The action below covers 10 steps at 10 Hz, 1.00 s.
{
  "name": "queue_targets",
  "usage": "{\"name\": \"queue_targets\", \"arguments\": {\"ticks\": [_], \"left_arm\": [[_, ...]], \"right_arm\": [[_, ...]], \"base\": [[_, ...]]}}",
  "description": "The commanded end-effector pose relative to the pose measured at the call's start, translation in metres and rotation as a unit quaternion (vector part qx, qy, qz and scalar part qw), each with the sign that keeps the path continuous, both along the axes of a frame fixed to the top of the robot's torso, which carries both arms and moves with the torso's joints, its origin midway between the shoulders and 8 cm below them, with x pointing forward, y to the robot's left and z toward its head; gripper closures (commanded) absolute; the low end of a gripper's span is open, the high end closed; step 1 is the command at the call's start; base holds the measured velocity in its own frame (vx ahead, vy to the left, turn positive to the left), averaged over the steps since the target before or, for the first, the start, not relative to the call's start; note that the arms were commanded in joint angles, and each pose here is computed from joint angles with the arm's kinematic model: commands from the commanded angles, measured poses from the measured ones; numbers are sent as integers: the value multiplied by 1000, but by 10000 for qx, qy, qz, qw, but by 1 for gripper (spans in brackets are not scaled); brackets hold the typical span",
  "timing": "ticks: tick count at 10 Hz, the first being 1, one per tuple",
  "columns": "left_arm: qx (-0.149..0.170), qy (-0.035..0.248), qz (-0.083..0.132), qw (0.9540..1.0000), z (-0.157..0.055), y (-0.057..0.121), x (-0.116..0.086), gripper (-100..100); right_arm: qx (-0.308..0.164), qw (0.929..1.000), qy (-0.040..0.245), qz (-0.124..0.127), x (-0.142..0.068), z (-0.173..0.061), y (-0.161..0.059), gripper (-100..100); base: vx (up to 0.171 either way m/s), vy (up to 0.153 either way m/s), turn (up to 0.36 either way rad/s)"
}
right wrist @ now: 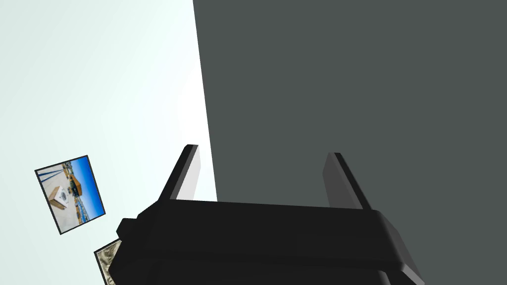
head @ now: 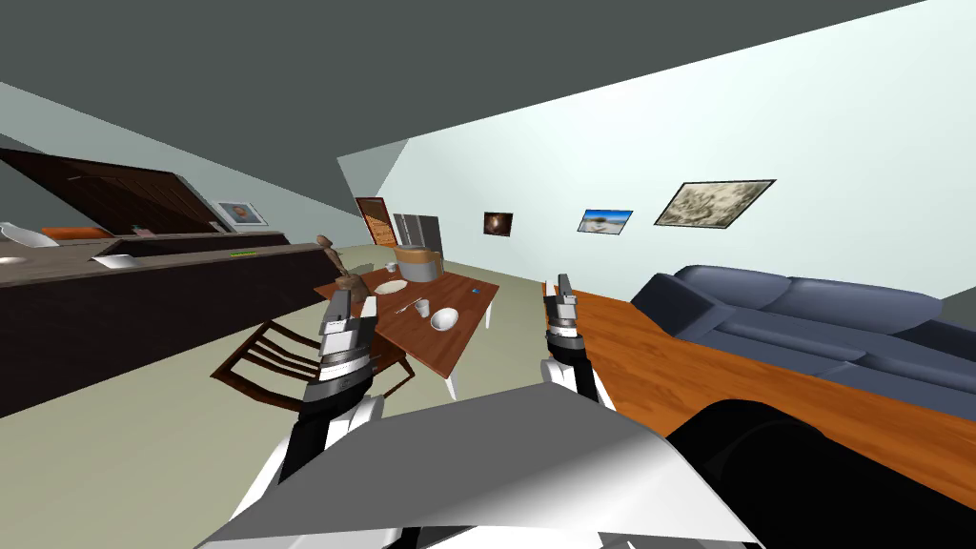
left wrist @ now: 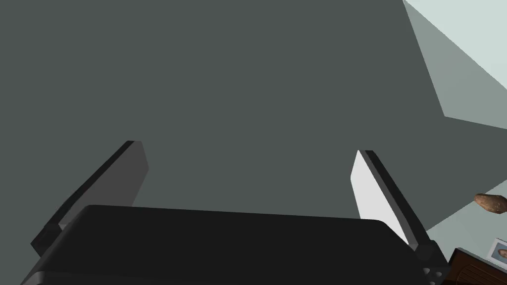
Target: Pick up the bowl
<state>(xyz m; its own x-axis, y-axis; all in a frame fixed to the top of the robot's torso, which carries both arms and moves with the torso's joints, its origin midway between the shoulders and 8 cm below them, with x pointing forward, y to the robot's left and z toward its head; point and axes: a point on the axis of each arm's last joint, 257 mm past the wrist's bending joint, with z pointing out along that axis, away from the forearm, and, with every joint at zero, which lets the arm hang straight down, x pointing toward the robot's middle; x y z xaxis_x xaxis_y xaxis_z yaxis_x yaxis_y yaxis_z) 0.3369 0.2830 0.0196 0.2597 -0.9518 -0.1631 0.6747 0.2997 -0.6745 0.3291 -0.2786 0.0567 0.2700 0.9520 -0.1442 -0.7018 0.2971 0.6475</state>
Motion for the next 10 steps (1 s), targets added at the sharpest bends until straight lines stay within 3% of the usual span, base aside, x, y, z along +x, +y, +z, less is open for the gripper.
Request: {"name": "queue_targets", "arguments": {"ticks": [1,6,10], "left_arm": [[21,120,-125,9998,-4,-2,11,-100],[-86,669,-495,9965,-28,-6,59,-100],[-202,1022,-629,9926,-43,-6,87,-100]], "right_arm": [[0,10000,0,0,0,0,0,0],[-1,10000,0,0,0,0,0,0],[-1,10000,0,0,0,0,0,0]], "base": [[-7,35,-42],[-33,81,-59],[-13,68,-45]]}}
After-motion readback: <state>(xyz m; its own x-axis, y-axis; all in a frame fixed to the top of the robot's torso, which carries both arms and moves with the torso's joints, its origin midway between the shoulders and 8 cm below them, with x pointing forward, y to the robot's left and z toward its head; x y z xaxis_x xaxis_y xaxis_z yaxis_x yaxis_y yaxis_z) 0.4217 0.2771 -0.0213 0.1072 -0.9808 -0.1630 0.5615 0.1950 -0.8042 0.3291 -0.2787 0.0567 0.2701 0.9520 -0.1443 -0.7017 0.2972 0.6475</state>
